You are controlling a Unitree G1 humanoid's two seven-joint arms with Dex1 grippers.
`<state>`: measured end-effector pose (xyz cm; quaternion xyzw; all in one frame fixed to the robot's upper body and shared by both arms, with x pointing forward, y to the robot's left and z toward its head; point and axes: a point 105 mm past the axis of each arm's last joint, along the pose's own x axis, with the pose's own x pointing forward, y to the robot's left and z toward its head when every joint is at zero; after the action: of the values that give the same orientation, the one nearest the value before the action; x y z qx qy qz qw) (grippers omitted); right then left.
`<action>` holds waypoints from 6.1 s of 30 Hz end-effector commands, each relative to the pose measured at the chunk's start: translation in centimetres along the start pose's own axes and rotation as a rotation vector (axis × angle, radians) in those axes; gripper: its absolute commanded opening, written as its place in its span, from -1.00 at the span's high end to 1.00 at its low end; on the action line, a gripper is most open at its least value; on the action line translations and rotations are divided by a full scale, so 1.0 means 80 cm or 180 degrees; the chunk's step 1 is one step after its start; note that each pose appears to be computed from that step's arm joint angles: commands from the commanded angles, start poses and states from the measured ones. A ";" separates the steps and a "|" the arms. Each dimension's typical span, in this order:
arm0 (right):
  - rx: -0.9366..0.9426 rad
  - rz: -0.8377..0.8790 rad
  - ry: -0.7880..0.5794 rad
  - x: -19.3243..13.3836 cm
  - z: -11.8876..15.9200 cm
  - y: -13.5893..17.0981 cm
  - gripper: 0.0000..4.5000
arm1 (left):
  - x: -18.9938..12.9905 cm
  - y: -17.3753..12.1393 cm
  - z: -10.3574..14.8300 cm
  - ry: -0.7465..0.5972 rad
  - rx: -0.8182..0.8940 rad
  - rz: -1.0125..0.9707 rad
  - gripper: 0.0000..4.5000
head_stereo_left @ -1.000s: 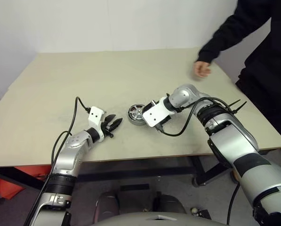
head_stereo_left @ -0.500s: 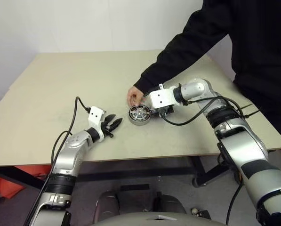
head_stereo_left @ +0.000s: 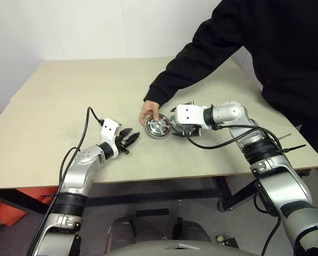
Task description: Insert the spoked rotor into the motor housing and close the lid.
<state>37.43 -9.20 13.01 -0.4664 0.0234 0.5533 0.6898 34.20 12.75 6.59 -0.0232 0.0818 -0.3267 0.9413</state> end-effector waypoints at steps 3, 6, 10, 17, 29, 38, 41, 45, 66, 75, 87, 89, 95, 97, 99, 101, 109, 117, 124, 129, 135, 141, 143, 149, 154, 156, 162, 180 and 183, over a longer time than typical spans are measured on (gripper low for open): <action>-0.0092 -0.0162 -0.0106 -0.008 0.016 -0.015 -0.98 | 0.001 0.000 0.017 -0.0133 0.0128 -0.0019 0.07; -0.0103 -0.0152 -0.0128 -0.006 0.019 -0.016 -0.98 | 0.000 0.001 0.017 -0.0135 0.0129 -0.0004 0.07; -0.0117 -0.0127 -0.0151 -0.005 0.021 -0.016 -0.98 | -0.002 0.002 0.016 -0.0135 0.0133 0.0014 0.07; -0.0144 -0.0070 -0.0178 -0.001 0.023 -0.012 -0.98 | -0.004 0.003 0.015 -0.0131 0.0140 0.0038 0.07; -0.0145 -0.0051 -0.0201 -0.002 0.025 -0.010 -0.98 | -0.006 0.003 0.015 -0.0135 0.0138 0.0045 0.07; -0.0124 -0.0012 -0.0253 0.004 0.030 -0.005 -0.98 | -0.012 0.021 0.042 -0.0284 0.0252 0.0186 0.07; -0.0096 -0.0002 -0.0346 0.010 0.037 -0.002 -0.98 | -0.016 0.032 0.047 -0.0314 0.0247 0.0272 0.07; -0.0087 0.0012 -0.0393 0.021 0.040 0.004 -0.98 | -0.017 0.044 0.071 -0.0627 -0.0060 0.0422 0.07; 0.1605 -0.1460 -0.0547 0.034 0.002 -0.027 -0.98 | 0.014 0.048 0.057 -0.0333 0.0460 0.0336 0.07; 0.1635 -0.1499 -0.0510 0.032 0.001 -0.027 -0.98 | 0.039 0.038 0.055 0.0321 0.2057 -0.0204 0.07; 0.1607 -0.1622 -0.0548 0.023 0.005 -0.037 -0.98 | 0.064 0.055 0.078 0.0941 0.3205 -0.0681 0.07; 0.1605 -0.1653 -0.0557 0.021 0.006 -0.037 -0.98 | 0.073 0.052 0.079 0.0985 0.3290 -0.0751 0.07; 0.1612 -0.1804 -0.0524 0.007 0.001 -0.041 -0.98 | 0.093 0.034 0.075 0.1060 0.3418 -0.0957 0.07; 0.1614 -0.1836 -0.0514 0.003 0.000 -0.041 -0.98 | 0.098 0.029 0.074 0.1062 0.3419 -0.1008 0.07; 0.1626 -0.1863 -0.0505 0.000 -0.001 -0.040 -0.98 | 0.103 0.024 0.072 0.1081 0.3435 -0.1032 0.07; 0.1633 -0.1876 -0.0496 -0.001 -0.002 -0.038 -0.98 | 0.106 0.021 0.073 0.1089 0.3460 -0.1049 0.07; 0.1642 -0.1951 -0.0467 -0.008 -0.005 -0.040 -0.98 | 0.105 0.022 0.075 0.1102 0.3519 -0.1079 0.07; 0.1624 -0.1977 -0.0483 -0.007 -0.002 -0.043 -1.00 | 0.102 0.027 0.072 0.1187 0.3583 -0.1087 0.80; 0.1614 -0.1980 -0.0477 -0.008 -0.003 -0.043 -1.00 | 0.102 0.025 0.069 0.1191 0.3579 -0.1112 0.80; 0.1611 -0.1996 -0.0474 -0.008 -0.003 -0.044 -1.00 | 0.102 0.022 0.068 0.1174 0.3545 -0.1158 0.80; 0.1607 -0.2007 -0.0471 -0.009 -0.004 -0.044 -1.00 | 0.105 0.020 0.069 0.1162 0.3581 -0.1148 0.99; 0.1610 -0.2044 -0.0457 -0.010 -0.005 -0.045 -1.00 | 0.103 0.022 0.070 0.1158 0.3587 -0.1145 0.99; 0.1612 -0.2056 -0.0453 -0.011 -0.005 -0.045 -1.00 | 0.102 0.021 0.071 0.1151 0.3570 -0.1197 0.99; 0.1618 -0.2096 -0.0439 -0.012 -0.008 -0.045 -1.00 | 0.103 0.023 0.073 0.1162 0.3640 -0.1156 0.99; 0.1613 -0.2129 -0.0415 -0.016 -0.011 -0.046 -1.00 | 0.105 0.022 0.077 0.1151 0.3642 -0.1127 0.99; 0.1609 -0.2138 -0.0409 -0.015 -0.011 -0.047 -1.00 | 0.106 0.022 0.078 0.1140 0.3631 -0.1127 0.99; 0.1645 -0.2253 -0.0440 -0.009 -0.007 -0.044 -1.00 | 0.098 0.026 0.078 0.1203 0.3601 -0.1213 0.99; 0.1653 -0.2317 -0.0390 -0.011 -0.013 -0.042 -1.00 | 0.097 0.030 0.096 0.1098 0.3574 -0.1154 0.99; 0.1656 -0.2304 -0.0402 -0.009 -0.011 -0.041 -1.00 | 0.094 0.033 0.097 0.1113 0.3537 -0.1150 0.99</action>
<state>39.90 -10.63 12.64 -0.2158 -0.0064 0.2810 0.9351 42.54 10.10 11.16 0.5152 0.0698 -0.4826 0.7048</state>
